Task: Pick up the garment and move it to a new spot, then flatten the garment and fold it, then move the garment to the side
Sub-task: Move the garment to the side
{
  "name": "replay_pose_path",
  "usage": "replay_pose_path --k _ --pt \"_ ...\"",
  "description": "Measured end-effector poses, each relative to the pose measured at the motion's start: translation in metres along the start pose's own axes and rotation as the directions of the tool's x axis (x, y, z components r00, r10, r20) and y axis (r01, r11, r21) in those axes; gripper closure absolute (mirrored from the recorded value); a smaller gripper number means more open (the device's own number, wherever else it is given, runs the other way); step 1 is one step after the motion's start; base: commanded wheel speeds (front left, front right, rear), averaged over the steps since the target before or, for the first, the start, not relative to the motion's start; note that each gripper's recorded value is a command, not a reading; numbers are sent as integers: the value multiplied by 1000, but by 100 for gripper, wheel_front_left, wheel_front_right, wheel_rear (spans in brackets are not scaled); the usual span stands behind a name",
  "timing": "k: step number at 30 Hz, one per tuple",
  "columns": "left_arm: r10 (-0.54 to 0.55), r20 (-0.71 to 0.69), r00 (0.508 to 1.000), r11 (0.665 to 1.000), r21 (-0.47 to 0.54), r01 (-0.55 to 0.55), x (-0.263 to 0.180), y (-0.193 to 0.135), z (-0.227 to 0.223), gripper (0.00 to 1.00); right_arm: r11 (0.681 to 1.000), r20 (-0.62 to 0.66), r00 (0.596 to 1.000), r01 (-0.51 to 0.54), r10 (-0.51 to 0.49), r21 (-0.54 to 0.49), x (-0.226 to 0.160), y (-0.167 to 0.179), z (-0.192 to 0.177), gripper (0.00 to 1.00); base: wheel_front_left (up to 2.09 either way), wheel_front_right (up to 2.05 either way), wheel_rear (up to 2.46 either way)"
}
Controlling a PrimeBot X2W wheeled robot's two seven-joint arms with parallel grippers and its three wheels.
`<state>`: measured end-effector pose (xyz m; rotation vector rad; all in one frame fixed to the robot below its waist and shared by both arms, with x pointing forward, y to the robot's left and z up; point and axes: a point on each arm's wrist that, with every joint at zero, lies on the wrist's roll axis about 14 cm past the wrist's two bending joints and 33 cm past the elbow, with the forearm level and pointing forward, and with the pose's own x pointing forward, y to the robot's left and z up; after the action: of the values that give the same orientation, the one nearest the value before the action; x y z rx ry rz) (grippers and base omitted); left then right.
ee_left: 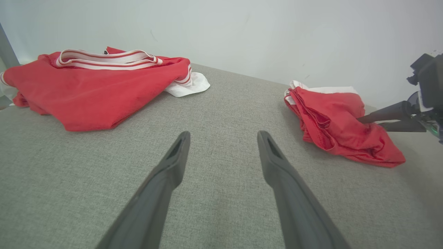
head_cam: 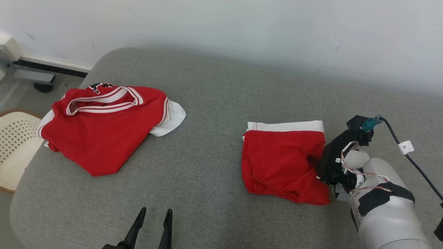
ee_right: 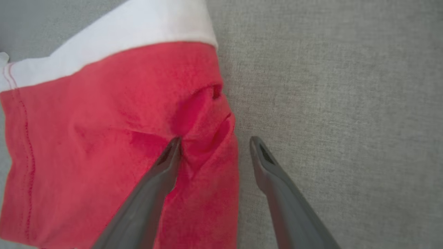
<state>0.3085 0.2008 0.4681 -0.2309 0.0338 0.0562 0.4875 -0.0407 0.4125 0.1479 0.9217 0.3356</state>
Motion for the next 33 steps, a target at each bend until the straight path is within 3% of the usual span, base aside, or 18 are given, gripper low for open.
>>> replay_pose_path --k 5,6,7,8,9,16,22,27,33 --pt "0 -5 1000 1000 1 0 6 -1 -1 0 1000 -41 999 -6 5 -14 12 5 -5 0 0 0 0" --pt "1 -8 1000 1000 1 -1 7 -1 -1 0 1000 -47 999 -9 8 -18 15 6 -6 18 0 0 0" --pt "4 -11 1000 1000 1 -4 7 0 -2 0 1000 -48 999 -9 8 -24 16 6 -6 55 0 0 0" --pt "4 -15 1000 1000 1 -4 8 0 -3 0 1000 -47 999 -8 7 -30 18 7 -5 67 0 0 0" --pt "4 -16 1000 1000 0 -4 10 0 -4 0 999 -45 999 -7 5 -33 19 6 -5 100 0 0 0" --pt "-21 -13 1000 1000 2 21 21 -6 -3 0 999 9 1000 22 -22 -50 16 -6 -1 100 0 0 0" --pt "-87 -5 996 996 8 87 40 -23 -1 0 988 92 989 121 -112 -96 0 -45 5 100 0 0 0" --pt "-167 9 986 986 3 167 59 -48 2 0 962 166 953 265 -252 -60 -30 -115 10 100 0 0 0" --pt "-275 83 958 961 12 275 89 -80 23 0 894 204 878 448 -433 -30 -77 -203 -3 100 0 0 0"
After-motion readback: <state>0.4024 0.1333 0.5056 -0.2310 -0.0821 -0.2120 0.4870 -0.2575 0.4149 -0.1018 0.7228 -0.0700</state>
